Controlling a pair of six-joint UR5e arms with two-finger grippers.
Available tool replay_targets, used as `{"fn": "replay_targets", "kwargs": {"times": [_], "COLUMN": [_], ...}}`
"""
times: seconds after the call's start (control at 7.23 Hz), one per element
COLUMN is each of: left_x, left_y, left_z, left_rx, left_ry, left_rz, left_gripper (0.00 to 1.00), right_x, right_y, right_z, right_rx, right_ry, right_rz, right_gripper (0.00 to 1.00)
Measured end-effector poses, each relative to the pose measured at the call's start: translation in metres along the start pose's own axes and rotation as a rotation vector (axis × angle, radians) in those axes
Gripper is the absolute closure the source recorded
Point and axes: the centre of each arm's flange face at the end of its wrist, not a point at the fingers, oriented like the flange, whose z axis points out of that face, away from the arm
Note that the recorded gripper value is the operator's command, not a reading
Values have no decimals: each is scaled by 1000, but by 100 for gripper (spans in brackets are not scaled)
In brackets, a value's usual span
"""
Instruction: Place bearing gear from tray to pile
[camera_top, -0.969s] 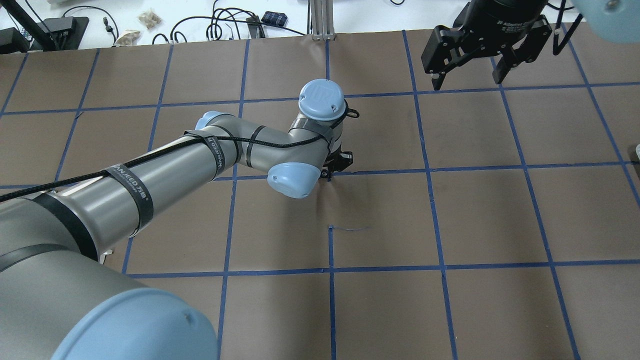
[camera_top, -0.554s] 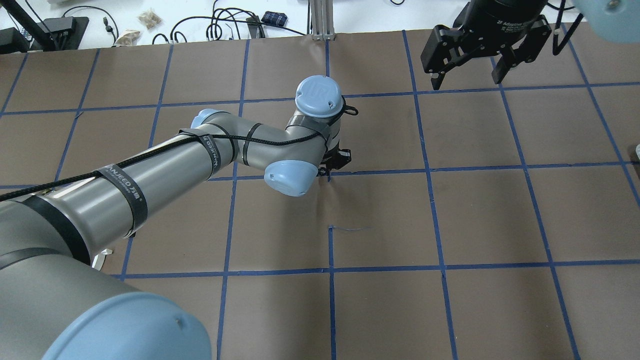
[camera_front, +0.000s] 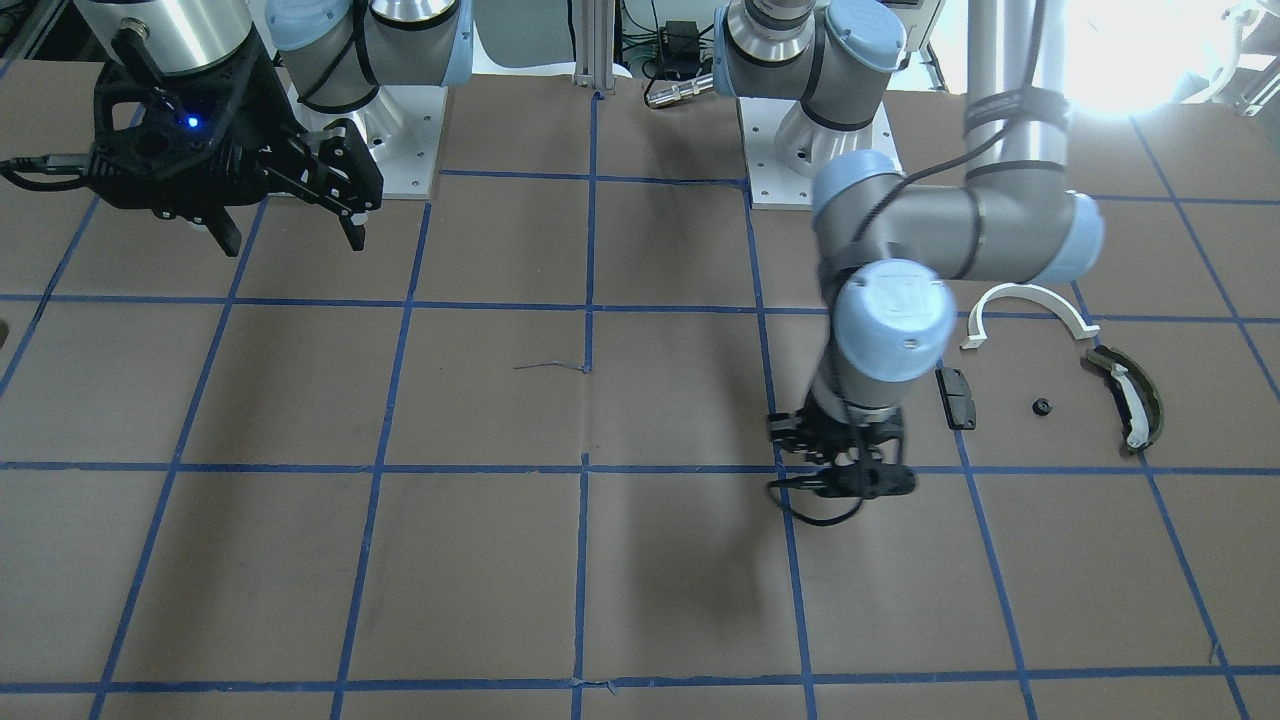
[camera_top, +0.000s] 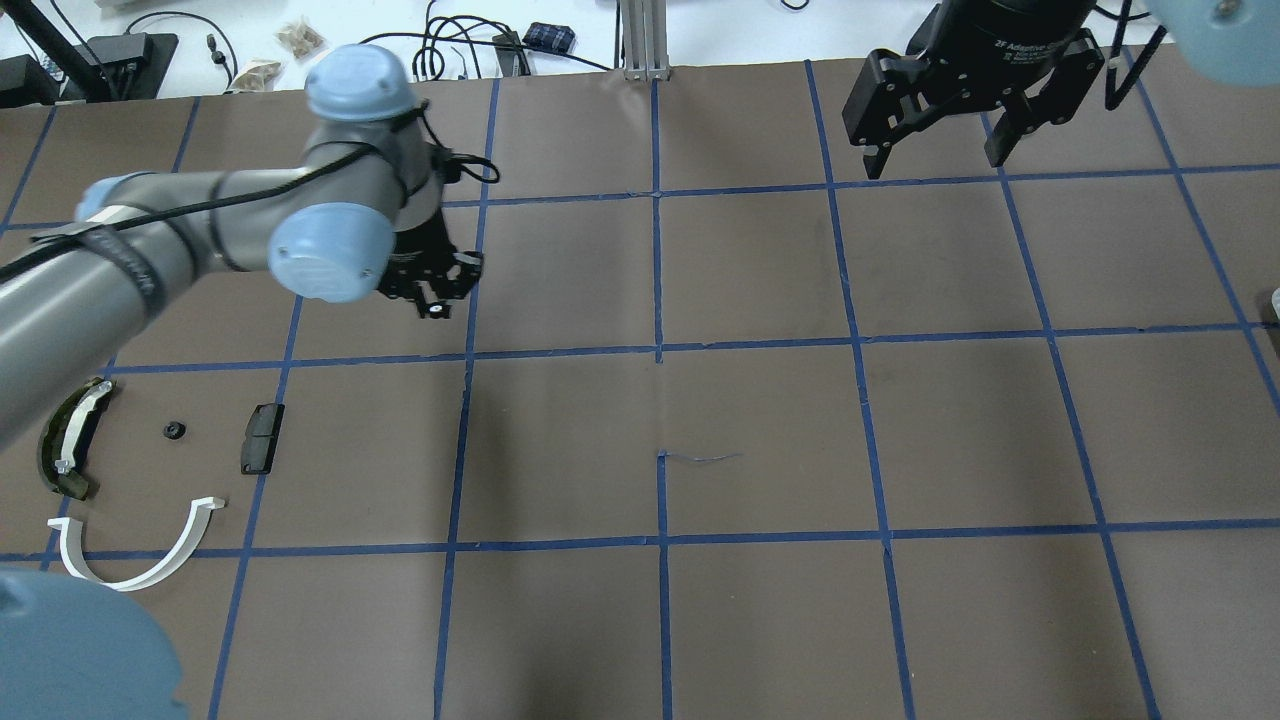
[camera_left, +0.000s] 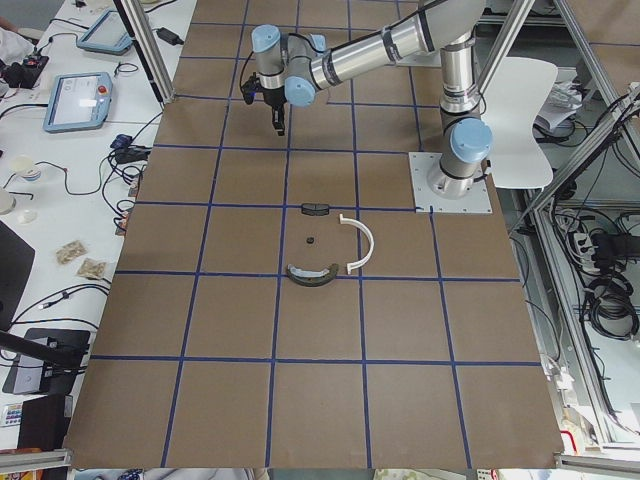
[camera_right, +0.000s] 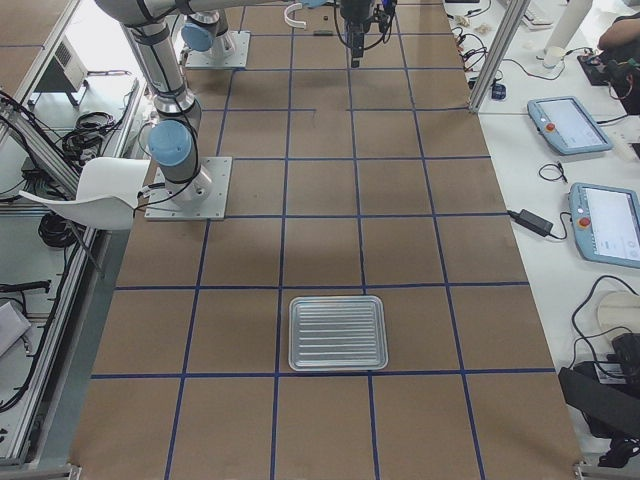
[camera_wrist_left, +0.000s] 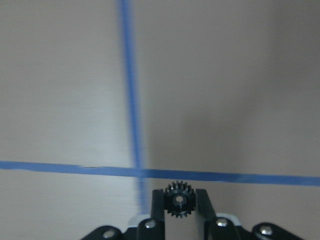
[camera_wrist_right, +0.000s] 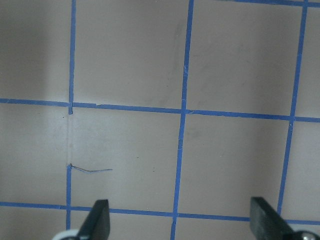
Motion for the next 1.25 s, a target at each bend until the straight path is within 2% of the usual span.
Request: {"fn": "replay_targets", "kwargs": {"times": [0.14,0.42,0.69,0.97,1.25], "left_x": [-77,-213,-300,-325,-311], "left_y": [7,30,62,79,81], "left_z": [11,45,68,87,92], "left_rx": [-25,-25,-33,-55,-70], "left_ry": [15,39,56,83,95], "left_rz": [9,18,52,43,46], "left_gripper": [87,87,87,87,87], "right_x": [0,0,0,0,0], "right_y": [0,0,0,0,0], "right_z": [0,0,0,0,0], "right_rx": [0,-1,-1,0,1], "right_ry": [0,0,-2,-3,-3], "right_rz": [0,-1,0,0,0], "right_gripper": [0,0,0,0,0]}}
